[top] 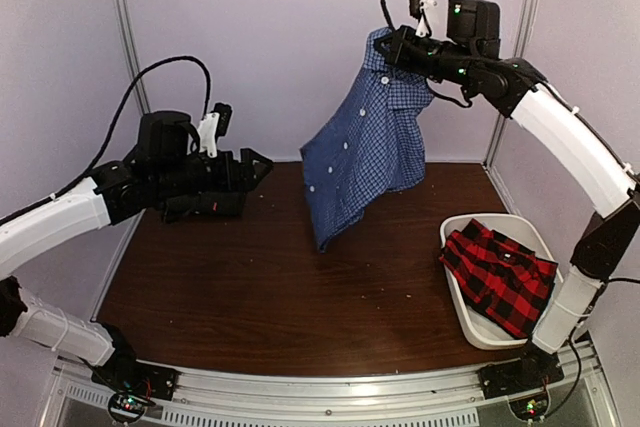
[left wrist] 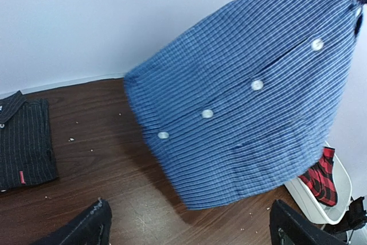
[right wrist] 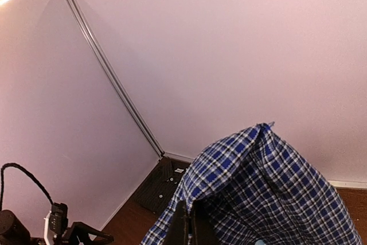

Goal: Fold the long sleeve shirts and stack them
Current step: Move the crumpled shirt to the center of the board, then rotate the crumpled shirt at the center of the board.

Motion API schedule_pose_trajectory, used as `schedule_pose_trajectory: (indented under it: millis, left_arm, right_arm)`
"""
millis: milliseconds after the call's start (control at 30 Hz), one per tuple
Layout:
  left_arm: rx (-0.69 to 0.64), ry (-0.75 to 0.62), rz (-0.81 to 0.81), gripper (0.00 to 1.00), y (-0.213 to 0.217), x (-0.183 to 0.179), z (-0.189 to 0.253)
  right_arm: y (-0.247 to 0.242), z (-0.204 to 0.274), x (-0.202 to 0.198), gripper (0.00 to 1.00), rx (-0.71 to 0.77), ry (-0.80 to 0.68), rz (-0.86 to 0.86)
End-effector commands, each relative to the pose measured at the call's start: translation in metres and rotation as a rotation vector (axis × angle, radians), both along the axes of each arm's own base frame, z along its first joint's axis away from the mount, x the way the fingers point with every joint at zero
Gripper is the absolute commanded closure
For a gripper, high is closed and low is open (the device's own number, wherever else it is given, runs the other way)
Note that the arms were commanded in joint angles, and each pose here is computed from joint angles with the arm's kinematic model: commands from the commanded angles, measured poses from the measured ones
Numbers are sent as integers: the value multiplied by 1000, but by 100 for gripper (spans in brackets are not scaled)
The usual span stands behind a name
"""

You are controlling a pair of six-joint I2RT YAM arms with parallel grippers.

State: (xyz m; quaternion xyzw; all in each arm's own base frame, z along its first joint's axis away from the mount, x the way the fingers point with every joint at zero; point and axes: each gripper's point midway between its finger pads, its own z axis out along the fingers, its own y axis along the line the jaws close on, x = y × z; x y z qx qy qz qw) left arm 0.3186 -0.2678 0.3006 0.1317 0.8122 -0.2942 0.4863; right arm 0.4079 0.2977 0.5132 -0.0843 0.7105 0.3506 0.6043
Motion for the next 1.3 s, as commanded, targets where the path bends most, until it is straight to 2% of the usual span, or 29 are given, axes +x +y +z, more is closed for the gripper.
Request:
schedule_pose_trajectory:
  millis: [0,100,200,300,433,467,533,633,700,767,833,933,1267]
  left_arm:
    - [1,-32,74,2,21,-2,11]
    - [8,-28,119,2,32,-2,10]
    - [29,3,242,2,55,3,2]
    - [9,40,322,2,76,7,-8]
    - [-19,104,320,2,82,12,-28]
    - [-22,124,312,2,81,14,-34]
    - [-26,157,286,2,76,15,-46]
    - [-17,206,244,2,66,18,-65]
    - [-8,223,220,2,61,18,-72]
    - [0,243,196,2,56,17,-80]
    - [6,258,173,2,53,15,-87]
    - [20,283,152,2,49,13,-98]
    - [-13,410,-92,2,6,-8,-136]
  right_arm:
    - [51,-72,-2,100,-147,96,50]
    - [82,-115,-16,100,-206,145,91]
    - [122,-158,-43,100,-233,200,178]
    - [165,-209,-81,100,-259,270,285]
    - [208,-277,-136,100,-293,370,423]
    - [215,-292,-148,96,-302,396,452]
    - [225,-317,-170,81,-322,443,506]
    - [226,-328,-189,48,-361,454,529]
    - [217,-312,-190,25,-360,425,516]
    - [206,-294,-188,12,-357,390,490]
    - [193,-279,-184,6,-371,355,447]
    - [170,-271,-168,3,-405,335,364]
    - [95,-311,-94,5,-446,416,177]
